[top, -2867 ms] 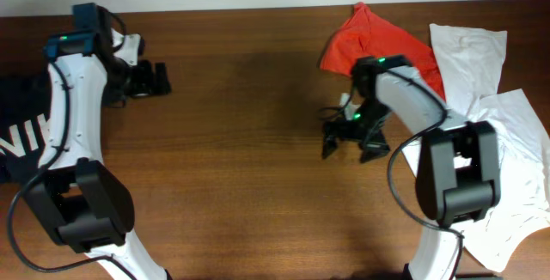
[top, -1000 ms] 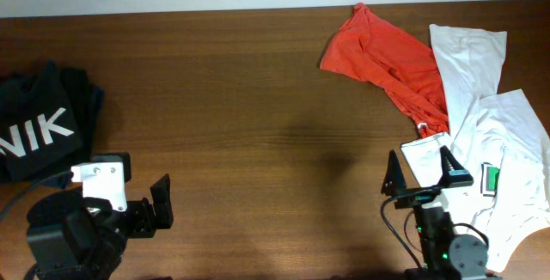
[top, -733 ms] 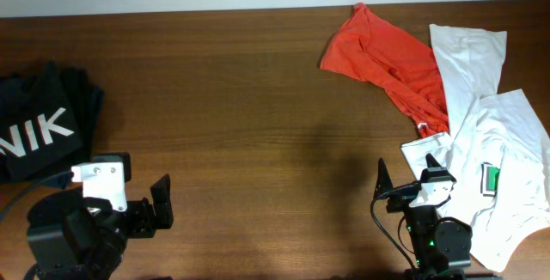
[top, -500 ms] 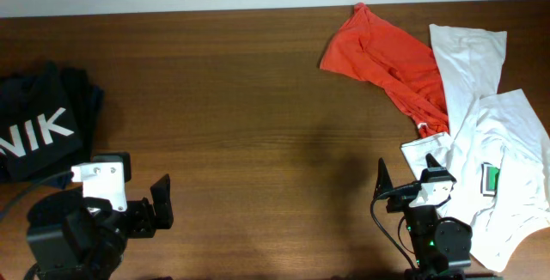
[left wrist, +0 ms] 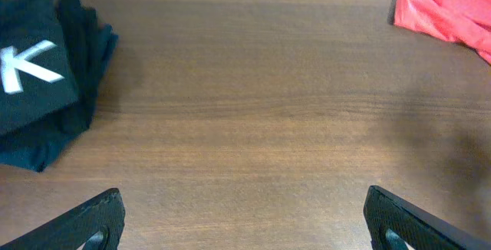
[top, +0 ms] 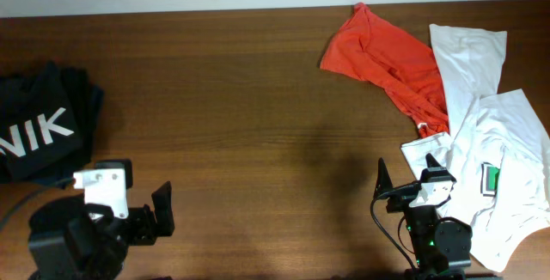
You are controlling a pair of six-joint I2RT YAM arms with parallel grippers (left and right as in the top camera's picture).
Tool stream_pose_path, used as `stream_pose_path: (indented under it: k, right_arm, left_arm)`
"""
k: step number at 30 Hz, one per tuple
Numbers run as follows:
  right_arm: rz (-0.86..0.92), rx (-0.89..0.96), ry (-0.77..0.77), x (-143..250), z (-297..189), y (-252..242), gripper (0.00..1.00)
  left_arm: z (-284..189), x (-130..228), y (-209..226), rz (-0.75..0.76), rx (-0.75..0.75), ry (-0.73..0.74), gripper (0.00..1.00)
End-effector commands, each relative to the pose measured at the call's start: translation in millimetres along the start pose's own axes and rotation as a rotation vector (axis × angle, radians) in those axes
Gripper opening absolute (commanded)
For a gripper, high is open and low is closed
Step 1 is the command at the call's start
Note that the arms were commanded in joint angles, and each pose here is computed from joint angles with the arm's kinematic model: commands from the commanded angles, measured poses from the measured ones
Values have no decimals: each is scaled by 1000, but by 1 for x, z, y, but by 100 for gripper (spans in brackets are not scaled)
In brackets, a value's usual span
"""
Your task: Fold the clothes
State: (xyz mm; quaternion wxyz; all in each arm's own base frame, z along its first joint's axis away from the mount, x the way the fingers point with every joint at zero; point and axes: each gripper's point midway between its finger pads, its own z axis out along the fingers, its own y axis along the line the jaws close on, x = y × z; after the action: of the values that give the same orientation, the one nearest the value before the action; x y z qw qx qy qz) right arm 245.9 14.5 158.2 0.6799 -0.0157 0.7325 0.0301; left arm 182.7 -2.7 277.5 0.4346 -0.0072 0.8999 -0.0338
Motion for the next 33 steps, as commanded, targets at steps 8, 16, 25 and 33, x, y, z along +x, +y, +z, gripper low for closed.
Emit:
stream_pose_path:
  k: [8,16,25,33]
  right_arm:
    - [-6,15,4,2,0,-3,99]
    - [-6,15,4,2,0,-3,99]
    - [-6,15,4,2,0,-3,99]
    - [-6,15,4,2,0,-3,99]
  left_arm:
    - [77,47,13,98,-61,-411,99]
    - [124,55,9,106,-40,-592,99]
    - [124,55,9,106,-40,-592,99]
    - [124,55,9,106,-40,-592,99]
